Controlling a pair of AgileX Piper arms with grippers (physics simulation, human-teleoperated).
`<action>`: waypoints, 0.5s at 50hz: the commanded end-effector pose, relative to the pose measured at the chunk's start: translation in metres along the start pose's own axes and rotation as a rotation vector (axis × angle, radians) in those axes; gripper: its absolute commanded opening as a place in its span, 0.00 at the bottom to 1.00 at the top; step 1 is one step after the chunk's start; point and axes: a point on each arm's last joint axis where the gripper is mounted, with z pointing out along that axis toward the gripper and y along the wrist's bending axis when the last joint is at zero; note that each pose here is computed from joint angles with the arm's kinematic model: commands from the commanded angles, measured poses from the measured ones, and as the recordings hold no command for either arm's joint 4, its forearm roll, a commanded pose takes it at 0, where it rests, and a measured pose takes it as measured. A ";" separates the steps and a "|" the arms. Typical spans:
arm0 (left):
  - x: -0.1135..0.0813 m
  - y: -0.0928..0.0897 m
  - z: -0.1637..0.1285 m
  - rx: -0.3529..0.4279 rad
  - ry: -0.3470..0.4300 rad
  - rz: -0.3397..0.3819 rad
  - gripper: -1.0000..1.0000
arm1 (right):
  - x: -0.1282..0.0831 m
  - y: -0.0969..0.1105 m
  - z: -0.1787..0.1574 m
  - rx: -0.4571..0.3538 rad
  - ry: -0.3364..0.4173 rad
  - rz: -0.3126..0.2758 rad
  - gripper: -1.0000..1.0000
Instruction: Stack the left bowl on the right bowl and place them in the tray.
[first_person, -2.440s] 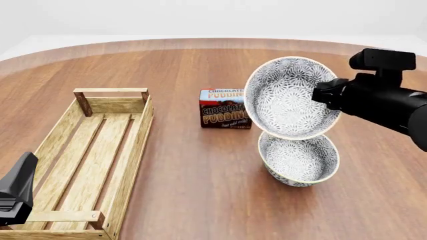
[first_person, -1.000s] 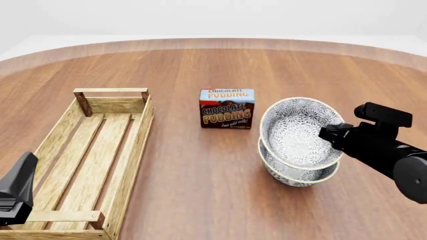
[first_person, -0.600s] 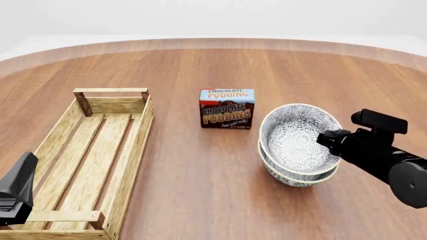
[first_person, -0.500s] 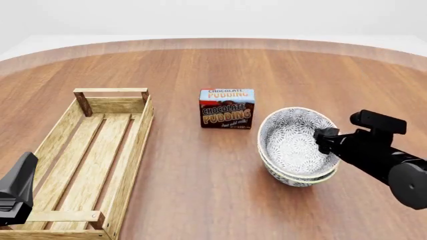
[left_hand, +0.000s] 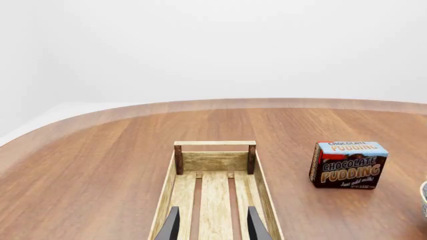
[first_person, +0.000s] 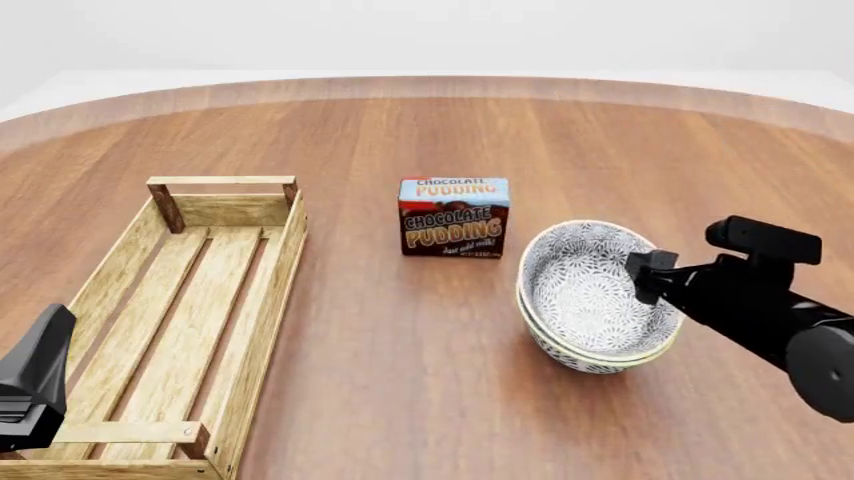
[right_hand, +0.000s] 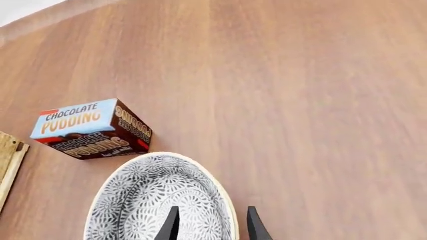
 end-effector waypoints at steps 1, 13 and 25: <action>0.000 0.000 0.000 0.000 0.000 0.000 1.00 | -0.026 0.001 -0.028 0.009 -0.065 -0.021 1.00; 0.000 0.000 0.000 0.000 0.000 0.000 1.00 | -0.042 -0.002 -0.056 0.036 -0.120 -0.009 1.00; 0.000 0.000 0.000 0.000 0.000 0.000 1.00 | -0.010 -0.011 -0.039 0.041 -0.082 0.038 1.00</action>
